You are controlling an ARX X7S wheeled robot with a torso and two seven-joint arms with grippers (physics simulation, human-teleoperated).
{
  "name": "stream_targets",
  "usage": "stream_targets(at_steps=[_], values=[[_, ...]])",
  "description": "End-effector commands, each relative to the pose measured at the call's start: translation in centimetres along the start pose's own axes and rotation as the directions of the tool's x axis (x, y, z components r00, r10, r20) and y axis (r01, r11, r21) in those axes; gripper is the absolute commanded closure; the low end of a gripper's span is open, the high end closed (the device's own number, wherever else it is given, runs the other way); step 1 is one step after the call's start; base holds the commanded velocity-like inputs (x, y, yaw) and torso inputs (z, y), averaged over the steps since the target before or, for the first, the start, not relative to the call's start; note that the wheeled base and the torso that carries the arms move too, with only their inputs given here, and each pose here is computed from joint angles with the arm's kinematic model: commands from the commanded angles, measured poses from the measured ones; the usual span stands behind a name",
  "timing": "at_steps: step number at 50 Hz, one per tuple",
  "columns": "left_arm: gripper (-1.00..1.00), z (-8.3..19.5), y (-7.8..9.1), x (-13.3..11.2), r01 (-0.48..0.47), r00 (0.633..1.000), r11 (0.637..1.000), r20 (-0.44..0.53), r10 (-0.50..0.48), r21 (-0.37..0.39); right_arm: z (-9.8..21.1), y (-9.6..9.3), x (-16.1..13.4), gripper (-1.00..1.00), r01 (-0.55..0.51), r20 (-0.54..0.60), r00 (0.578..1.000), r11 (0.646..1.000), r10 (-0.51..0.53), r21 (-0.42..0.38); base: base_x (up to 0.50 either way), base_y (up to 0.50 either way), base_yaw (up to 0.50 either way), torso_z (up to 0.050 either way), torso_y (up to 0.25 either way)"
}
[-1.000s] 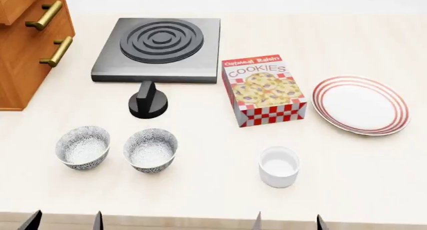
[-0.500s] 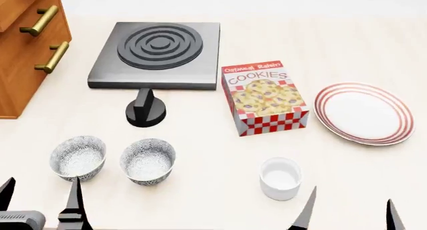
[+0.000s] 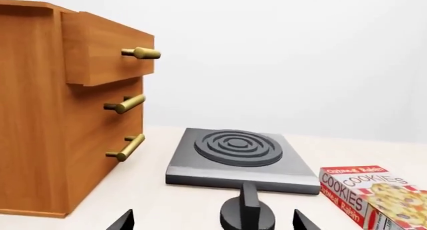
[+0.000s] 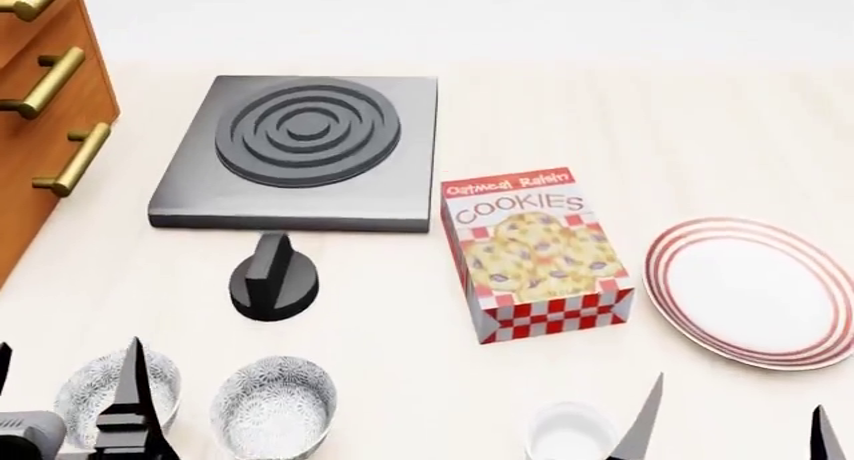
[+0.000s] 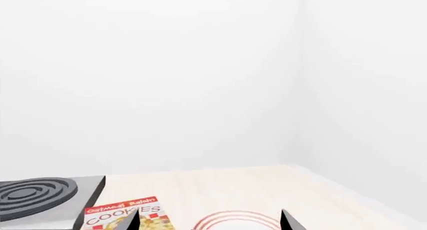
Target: Pick the akita bowl from table center and place it on the plate.
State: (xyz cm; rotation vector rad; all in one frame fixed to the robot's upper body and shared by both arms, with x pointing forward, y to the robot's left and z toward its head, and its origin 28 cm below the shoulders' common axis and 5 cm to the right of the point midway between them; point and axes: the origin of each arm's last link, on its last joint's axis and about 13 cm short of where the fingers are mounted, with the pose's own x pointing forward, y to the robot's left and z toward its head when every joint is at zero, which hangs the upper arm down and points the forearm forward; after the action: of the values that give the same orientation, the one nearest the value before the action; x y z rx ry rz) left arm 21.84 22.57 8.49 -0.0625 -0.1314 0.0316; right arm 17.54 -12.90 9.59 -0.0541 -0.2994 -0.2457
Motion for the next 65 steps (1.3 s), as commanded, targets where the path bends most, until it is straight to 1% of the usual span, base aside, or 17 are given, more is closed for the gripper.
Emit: stream_targets(at_steps=[1,10,17,26,33,35,36,37,39,40,52,56,58,63,65], values=[[-1.00,0.1,0.1,0.1,-0.002,1.000,1.000,0.005,0.002,-0.003,0.2,0.0,-0.1,-1.00,0.004,0.018,1.000,1.000,-0.004,-0.004,0.00,0.00,0.00,0.000,0.000],[-1.00,-0.1,0.1,0.2,-0.004,1.000,1.000,0.005,0.004,-0.002,0.2,0.0,0.0,-1.00,-0.002,0.016,1.000,1.000,0.002,-0.002,0.01,0.00,0.00,0.000,0.000],[-1.00,0.0,0.1,0.1,0.000,1.000,1.000,0.010,0.000,0.002,0.3,0.0,0.0,-1.00,-0.005,0.020,1.000,1.000,0.005,-0.008,0.46,0.00,0.00,0.000,0.000],[-1.00,0.2,0.1,0.0,-0.002,0.999,1.000,0.032,0.002,-0.004,0.4,0.0,0.0,-1.00,-0.005,0.031,1.000,1.000,0.005,-0.010,0.00,0.00,0.00,0.000,0.000],[-1.00,0.3,0.5,0.4,-0.043,0.998,0.999,0.036,0.043,-0.011,0.2,0.2,0.2,-1.00,-0.018,0.006,1.000,1.000,0.018,-0.014,0.00,0.00,0.00,0.000,0.000],[-1.00,0.2,0.4,0.3,-0.040,0.998,0.999,0.040,0.040,-0.003,0.4,0.1,0.1,-1.00,-0.021,0.030,0.999,1.000,0.020,0.013,0.00,0.00,0.00,0.000,0.000],[-1.00,0.2,0.4,0.3,-0.039,0.998,0.999,0.040,0.039,-0.003,0.5,0.0,0.0,-1.00,-0.018,0.048,0.999,1.000,0.018,0.008,0.28,0.00,0.00,0.000,0.000],[-1.00,0.3,0.4,0.3,-0.039,0.998,0.999,0.041,0.039,-0.002,0.4,0.0,0.0,-1.00,-0.018,0.028,0.999,1.000,0.018,0.004,0.50,0.00,0.00,0.000,0.000],[-1.00,0.3,0.4,0.3,-0.038,0.998,0.999,0.041,0.038,-0.003,0.4,-0.1,0.0,-1.00,-0.011,0.030,1.000,1.000,0.011,0.007,0.50,0.00,0.00,0.000,0.000],[-1.00,0.3,0.4,0.3,-0.037,0.998,0.999,0.042,0.037,-0.003,0.4,-0.1,0.0,-1.00,-0.013,0.042,0.999,1.000,0.013,0.010,0.00,0.00,0.00,0.000,0.000],[-1.00,0.3,0.5,0.4,-0.029,0.999,1.000,0.043,0.029,-0.002,0.1,0.0,0.0,-1.00,-0.017,0.030,0.999,1.000,0.016,0.009,0.00,0.00,0.00,0.000,0.000],[-1.00,0.6,0.8,0.7,-0.041,0.998,0.999,0.049,0.042,-0.014,0.0,0.4,0.2,-1.00,-0.039,0.013,0.999,0.999,0.039,0.004,0.00,0.00,0.00,0.000,0.000],[-1.00,0.8,0.8,0.5,-0.039,0.998,0.999,0.054,0.040,-0.019,0.1,0.5,0.2,-1.00,-0.062,0.007,0.998,0.998,0.062,0.020,0.00,0.00,0.00,0.000,0.000],[-1.00,0.8,1.0,0.4,-0.045,0.997,0.999,0.061,0.046,-0.026,0.4,0.8,1.3,-1.00,-0.130,-0.027,0.991,0.990,0.131,0.058,0.00,0.00,0.00,0.000,0.000],[-1.00,0.7,1.0,0.5,-0.051,0.997,0.998,0.060,0.053,-0.032,0.5,1.1,2.0,-1.00,-0.153,-0.044,0.987,0.987,0.156,0.054,0.00,0.00,0.00,0.000,0.000]])
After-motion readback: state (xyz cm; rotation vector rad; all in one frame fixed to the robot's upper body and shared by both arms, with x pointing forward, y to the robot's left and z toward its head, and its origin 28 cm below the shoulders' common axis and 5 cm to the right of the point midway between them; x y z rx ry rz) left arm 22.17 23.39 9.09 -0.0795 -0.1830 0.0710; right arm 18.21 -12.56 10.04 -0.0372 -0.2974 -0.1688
